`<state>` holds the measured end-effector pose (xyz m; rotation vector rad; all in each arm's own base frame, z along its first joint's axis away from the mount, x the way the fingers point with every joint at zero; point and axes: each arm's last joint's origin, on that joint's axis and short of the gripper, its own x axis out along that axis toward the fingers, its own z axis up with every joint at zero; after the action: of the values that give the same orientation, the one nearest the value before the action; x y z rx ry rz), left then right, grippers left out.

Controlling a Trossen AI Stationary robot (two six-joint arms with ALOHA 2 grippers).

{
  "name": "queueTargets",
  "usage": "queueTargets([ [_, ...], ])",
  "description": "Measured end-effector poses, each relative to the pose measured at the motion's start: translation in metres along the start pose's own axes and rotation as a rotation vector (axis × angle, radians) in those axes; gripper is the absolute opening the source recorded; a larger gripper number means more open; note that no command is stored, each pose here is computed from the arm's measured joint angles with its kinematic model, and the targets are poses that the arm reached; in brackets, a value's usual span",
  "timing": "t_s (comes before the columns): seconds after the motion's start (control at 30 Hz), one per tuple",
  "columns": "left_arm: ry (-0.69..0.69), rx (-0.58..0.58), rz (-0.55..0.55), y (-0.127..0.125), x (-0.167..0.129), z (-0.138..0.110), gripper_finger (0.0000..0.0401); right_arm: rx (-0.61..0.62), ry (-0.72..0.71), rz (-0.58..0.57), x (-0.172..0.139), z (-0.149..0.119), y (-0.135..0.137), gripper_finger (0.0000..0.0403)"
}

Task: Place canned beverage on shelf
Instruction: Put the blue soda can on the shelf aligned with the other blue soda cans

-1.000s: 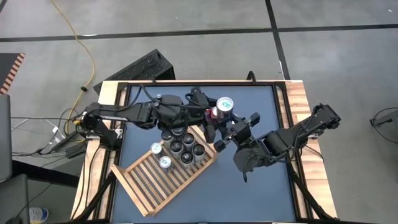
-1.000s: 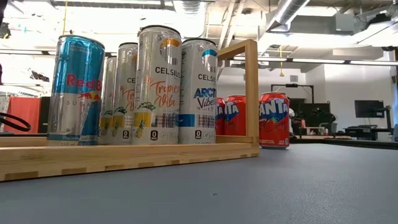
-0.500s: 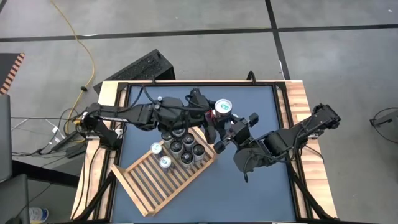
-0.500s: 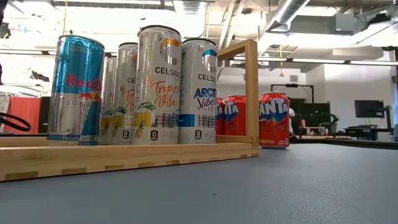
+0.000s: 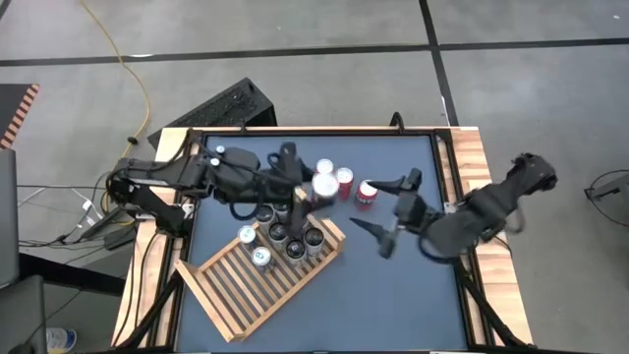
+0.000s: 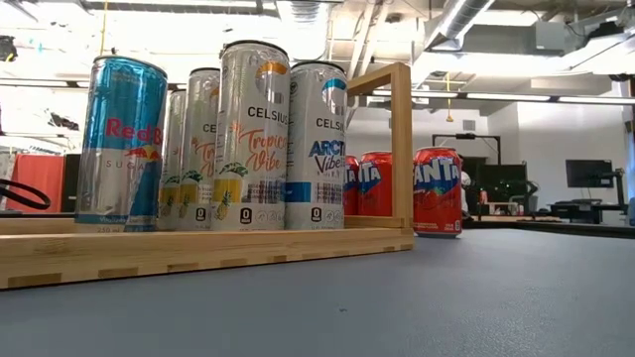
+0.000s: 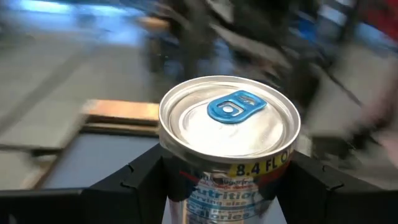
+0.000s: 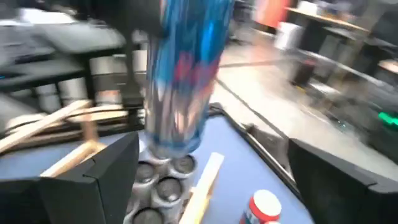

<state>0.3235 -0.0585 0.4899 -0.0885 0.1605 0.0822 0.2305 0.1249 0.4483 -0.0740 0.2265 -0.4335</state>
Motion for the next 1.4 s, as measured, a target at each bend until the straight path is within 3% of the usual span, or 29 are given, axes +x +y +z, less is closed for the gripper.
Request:
queueTargets([
  [0.17, 0.047, 0.035, -0.295, -0.011, 0.006, -0.006, 0.0221, -0.012, -0.061, 0.195, -0.022, 0.022, -0.026, 0.0355],
  [0.37, 0.076, 0.158, -0.425, -0.018, 0.028, -0.02, 0.0221, -0.009, -0.073, 0.422, -0.022, 0.027, -0.026, 0.0355],
  [0.57, 0.09, 0.157, -0.538, -0.008, 0.054, -0.03, 0.0221, -0.165, -0.042, 0.49, -0.019, 0.017, -0.008, 0.0355],
  [0.9, 0.163, 0.165, -0.579, -0.002, 0.084, -0.053, 0.0224, -0.176, 0.008, 0.531, -0.011, 0.008, 0.011, 0.0355],
  [1.07, 0.158, 0.18, -0.579, -0.003, 0.087, -0.054, 0.0225, -0.159, 0.023, 0.59, -0.009, 0.008, 0.011, 0.0355],
  [1.4, 0.178, 0.188, -0.553, -0.002, 0.089, -0.058, 0.0226, -0.161, 0.075, 0.599, 0.01, 0.002, 0.013, 0.0355],
])
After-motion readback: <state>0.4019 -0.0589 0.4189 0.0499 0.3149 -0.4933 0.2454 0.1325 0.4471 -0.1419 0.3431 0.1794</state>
